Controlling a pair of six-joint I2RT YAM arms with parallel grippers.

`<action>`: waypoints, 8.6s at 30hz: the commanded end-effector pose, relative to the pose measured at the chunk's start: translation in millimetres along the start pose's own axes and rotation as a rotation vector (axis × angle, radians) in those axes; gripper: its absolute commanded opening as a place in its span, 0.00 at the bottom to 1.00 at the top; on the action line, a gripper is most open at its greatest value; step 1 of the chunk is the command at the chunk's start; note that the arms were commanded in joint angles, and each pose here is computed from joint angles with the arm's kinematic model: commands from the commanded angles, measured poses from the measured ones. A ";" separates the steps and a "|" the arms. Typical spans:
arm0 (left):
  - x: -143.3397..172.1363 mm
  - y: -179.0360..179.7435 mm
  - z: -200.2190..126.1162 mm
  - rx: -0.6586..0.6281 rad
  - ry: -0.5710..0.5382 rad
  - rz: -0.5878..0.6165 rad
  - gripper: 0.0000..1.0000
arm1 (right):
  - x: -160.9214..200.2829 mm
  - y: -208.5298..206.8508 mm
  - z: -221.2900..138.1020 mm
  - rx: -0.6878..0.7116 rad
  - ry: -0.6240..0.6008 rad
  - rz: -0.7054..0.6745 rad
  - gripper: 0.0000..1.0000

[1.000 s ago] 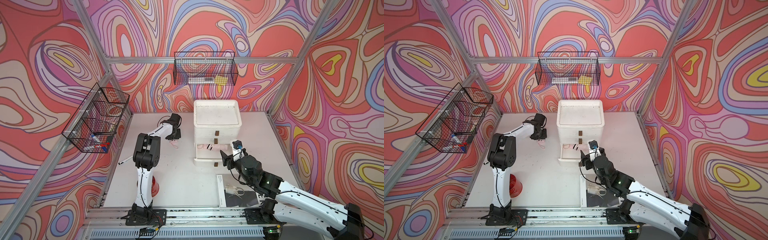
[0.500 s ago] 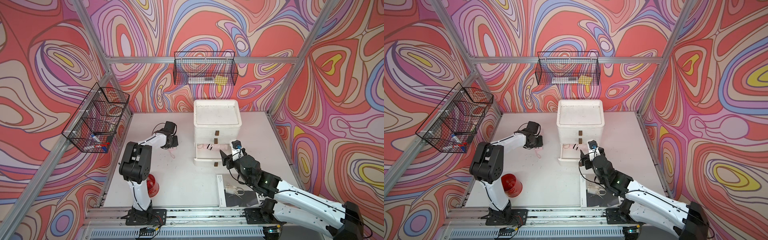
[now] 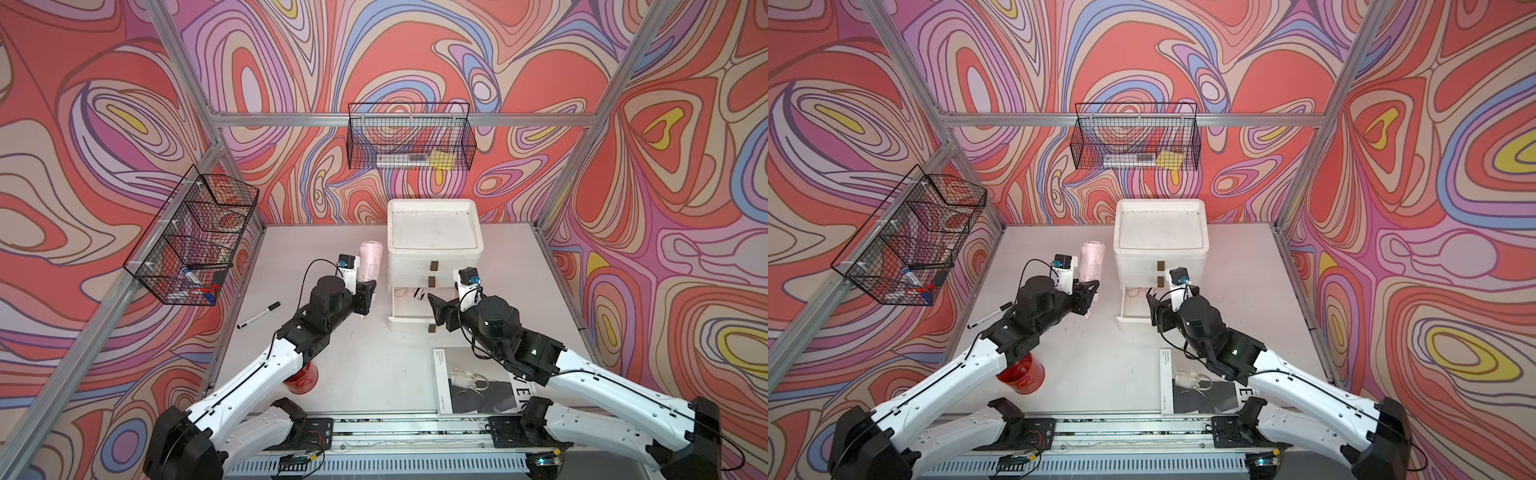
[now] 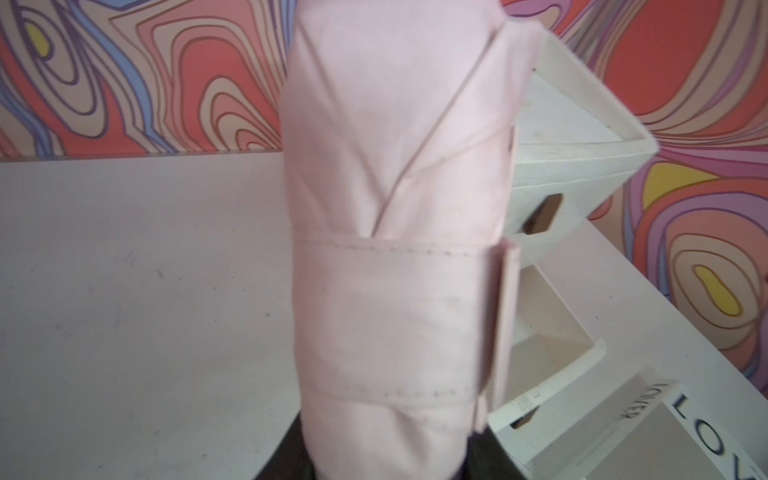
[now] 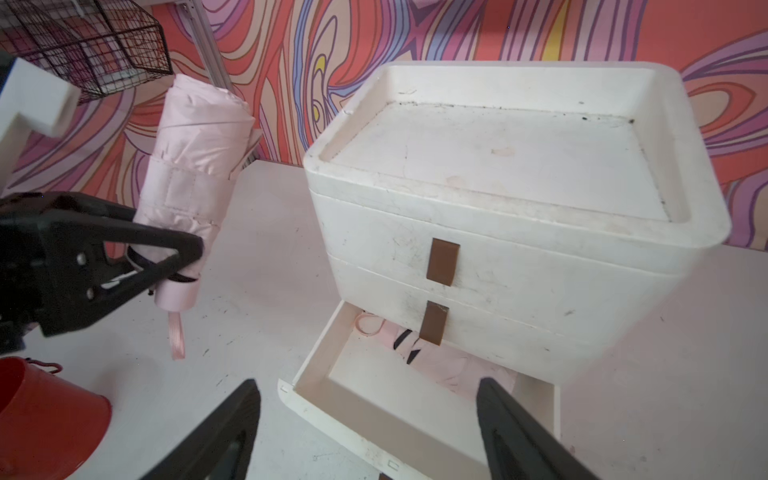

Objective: Place the umbrella in the drawer by color
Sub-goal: Pick up the umbrella from the center of the board, then place the umbrella in the drawer, then close the drawer in the storage box, then reset both arms

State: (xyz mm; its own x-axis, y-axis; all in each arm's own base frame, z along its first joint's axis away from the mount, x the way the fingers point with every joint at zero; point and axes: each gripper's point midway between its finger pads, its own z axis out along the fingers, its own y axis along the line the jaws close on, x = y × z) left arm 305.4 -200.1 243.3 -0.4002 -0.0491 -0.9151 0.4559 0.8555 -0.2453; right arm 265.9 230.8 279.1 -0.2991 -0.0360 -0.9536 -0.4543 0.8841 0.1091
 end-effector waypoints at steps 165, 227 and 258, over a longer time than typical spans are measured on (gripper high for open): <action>-36.8 30.2 185.5 -0.376 0.358 -0.161 0.13 | 131.8 -26.8 156.5 0.167 -0.119 0.107 0.58; -37.2 43.7 22.9 -0.391 0.311 -0.121 0.43 | 126.9 -235.0 6.6 0.869 0.032 -0.036 0.98; -57.1 60.9 -171.7 -0.401 -0.133 -0.117 0.99 | 119.9 -293.0 51.9 0.688 -0.039 0.175 0.98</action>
State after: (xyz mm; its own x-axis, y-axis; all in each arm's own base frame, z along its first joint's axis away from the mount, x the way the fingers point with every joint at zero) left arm 220.0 -58.1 336.4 -0.3196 -0.2205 -0.9215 0.0541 0.9667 -0.2501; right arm 394.5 -5.0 125.9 -0.2291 0.0491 -0.9722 0.2860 0.9580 -0.0190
